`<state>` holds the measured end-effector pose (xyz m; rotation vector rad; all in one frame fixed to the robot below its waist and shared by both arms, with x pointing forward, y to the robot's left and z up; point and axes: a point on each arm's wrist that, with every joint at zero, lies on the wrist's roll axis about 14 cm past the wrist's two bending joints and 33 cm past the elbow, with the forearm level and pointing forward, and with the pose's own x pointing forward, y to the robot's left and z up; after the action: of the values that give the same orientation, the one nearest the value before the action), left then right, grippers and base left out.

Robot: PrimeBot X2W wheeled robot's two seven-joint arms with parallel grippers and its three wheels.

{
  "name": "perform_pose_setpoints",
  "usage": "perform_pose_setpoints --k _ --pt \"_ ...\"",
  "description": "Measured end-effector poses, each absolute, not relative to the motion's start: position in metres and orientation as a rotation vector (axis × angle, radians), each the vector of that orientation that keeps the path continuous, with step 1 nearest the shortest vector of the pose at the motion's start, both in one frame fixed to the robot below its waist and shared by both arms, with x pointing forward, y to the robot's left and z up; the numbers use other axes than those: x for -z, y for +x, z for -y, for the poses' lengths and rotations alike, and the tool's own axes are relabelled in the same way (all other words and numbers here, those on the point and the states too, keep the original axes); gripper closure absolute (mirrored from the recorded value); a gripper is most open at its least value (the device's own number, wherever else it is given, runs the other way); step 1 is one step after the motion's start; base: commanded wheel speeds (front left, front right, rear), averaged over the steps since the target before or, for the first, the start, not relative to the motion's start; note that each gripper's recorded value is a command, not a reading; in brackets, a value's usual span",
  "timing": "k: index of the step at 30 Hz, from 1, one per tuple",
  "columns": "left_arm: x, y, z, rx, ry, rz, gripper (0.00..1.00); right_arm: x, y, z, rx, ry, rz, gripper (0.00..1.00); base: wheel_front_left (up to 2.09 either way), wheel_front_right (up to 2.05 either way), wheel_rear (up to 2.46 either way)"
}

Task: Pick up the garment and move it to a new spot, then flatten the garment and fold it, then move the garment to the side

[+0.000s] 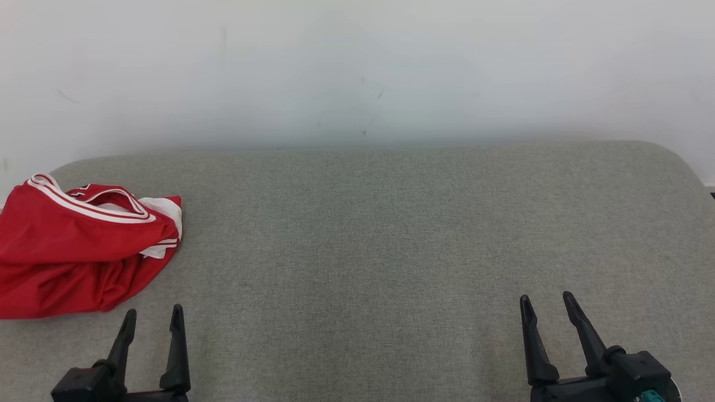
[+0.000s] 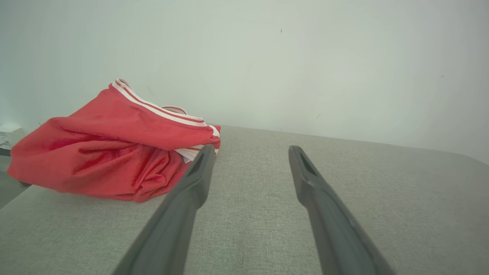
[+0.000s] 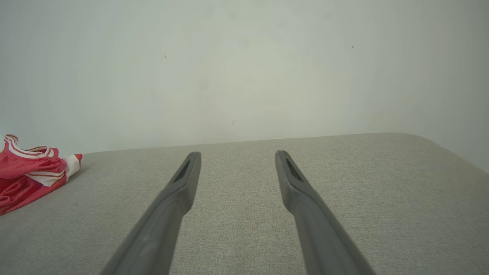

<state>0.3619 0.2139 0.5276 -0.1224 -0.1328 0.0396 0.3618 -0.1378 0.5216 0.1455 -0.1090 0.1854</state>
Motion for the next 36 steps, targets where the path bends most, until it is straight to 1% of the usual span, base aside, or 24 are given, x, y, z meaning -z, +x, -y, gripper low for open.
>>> perform_pose_setpoints --k 7,27,36 --pt "-0.527 0.361 -0.216 -0.049 -0.087 0.117 0.00 -0.524 0.361 0.139 -0.186 0.106 0.113 0.00 0.00 0.00 0.00" --pt "-0.526 0.360 -0.217 -0.062 -0.093 0.100 0.00 -0.520 0.361 0.142 -0.176 0.131 0.090 0.00 0.00 0.00 0.00" --pt "-0.525 0.352 -0.233 -0.107 -0.078 0.097 0.00 -0.516 0.365 0.125 -0.224 0.150 0.075 0.00 0.00 0.00 0.00"
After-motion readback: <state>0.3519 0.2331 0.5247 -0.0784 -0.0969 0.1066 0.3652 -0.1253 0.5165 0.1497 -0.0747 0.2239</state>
